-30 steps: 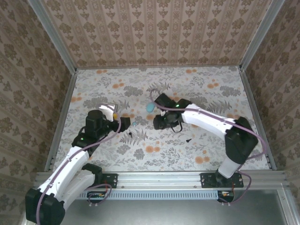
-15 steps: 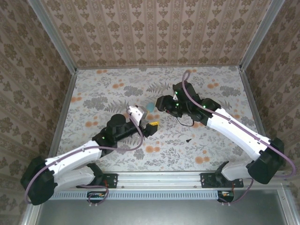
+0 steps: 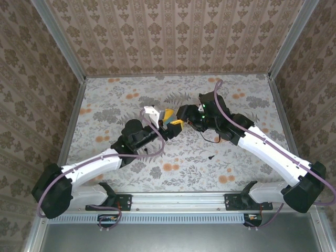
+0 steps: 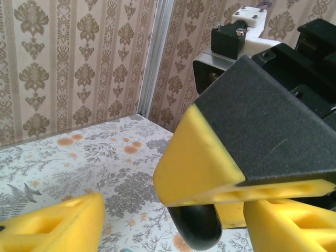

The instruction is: Insert wireless bluetooth earbuds into charging case

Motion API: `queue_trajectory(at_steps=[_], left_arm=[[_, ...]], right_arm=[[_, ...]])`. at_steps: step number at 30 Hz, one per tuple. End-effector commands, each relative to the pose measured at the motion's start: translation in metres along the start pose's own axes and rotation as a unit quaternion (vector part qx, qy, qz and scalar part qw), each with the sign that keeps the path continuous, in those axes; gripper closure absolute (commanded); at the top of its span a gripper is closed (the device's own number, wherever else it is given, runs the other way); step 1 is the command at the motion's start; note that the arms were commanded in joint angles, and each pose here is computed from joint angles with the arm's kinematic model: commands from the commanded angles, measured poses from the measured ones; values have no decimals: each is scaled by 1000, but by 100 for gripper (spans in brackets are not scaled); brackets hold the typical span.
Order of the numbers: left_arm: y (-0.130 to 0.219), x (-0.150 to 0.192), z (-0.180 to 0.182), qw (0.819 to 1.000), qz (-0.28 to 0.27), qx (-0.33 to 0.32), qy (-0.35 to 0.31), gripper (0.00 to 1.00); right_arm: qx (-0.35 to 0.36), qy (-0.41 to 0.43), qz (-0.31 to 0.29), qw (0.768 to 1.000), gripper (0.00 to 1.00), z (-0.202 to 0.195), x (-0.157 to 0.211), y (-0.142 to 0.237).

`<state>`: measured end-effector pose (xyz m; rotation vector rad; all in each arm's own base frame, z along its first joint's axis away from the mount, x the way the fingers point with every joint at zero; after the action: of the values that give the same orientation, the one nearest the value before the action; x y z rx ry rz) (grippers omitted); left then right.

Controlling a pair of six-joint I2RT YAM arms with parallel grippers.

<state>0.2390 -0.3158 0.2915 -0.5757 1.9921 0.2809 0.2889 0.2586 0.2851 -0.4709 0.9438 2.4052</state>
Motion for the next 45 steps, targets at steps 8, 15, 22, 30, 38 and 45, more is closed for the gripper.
queue_trajectory(at_steps=[8,15,22,30,38,45], left_arm=[[-12,-18,-6,999,-25,25,38,45],[-8,-27,-4,998,-22,30,48,84],[10,-51,-4,996,-25,51,64,97],[35,-83,-18,990,0,110,92,99],[39,-107,-52,968,12,206,144,100],[35,-122,-73,954,5,253,161,100]], right_arm=[[-23,-9,-12,1000,49,11,-5,9],[-24,6,-17,1000,45,10,-5,11],[-60,104,-71,990,33,24,-31,45],[-195,258,-107,940,38,67,-51,99],[-270,286,-58,918,33,89,-40,89],[-328,277,-64,901,42,107,-43,90]])
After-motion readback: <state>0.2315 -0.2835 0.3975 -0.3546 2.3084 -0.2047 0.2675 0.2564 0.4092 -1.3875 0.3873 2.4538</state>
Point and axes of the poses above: each hand's point on the last joint's axis, 136 mm out from that joint toward the fingers, its own y axis back along the fingers, its own z axis along the line the jaws close on, x = y × z, the point moved 1 cm from there along y, back along the fingers, and after that the axes turned 13 degrees about y, right-handed, at the moved point
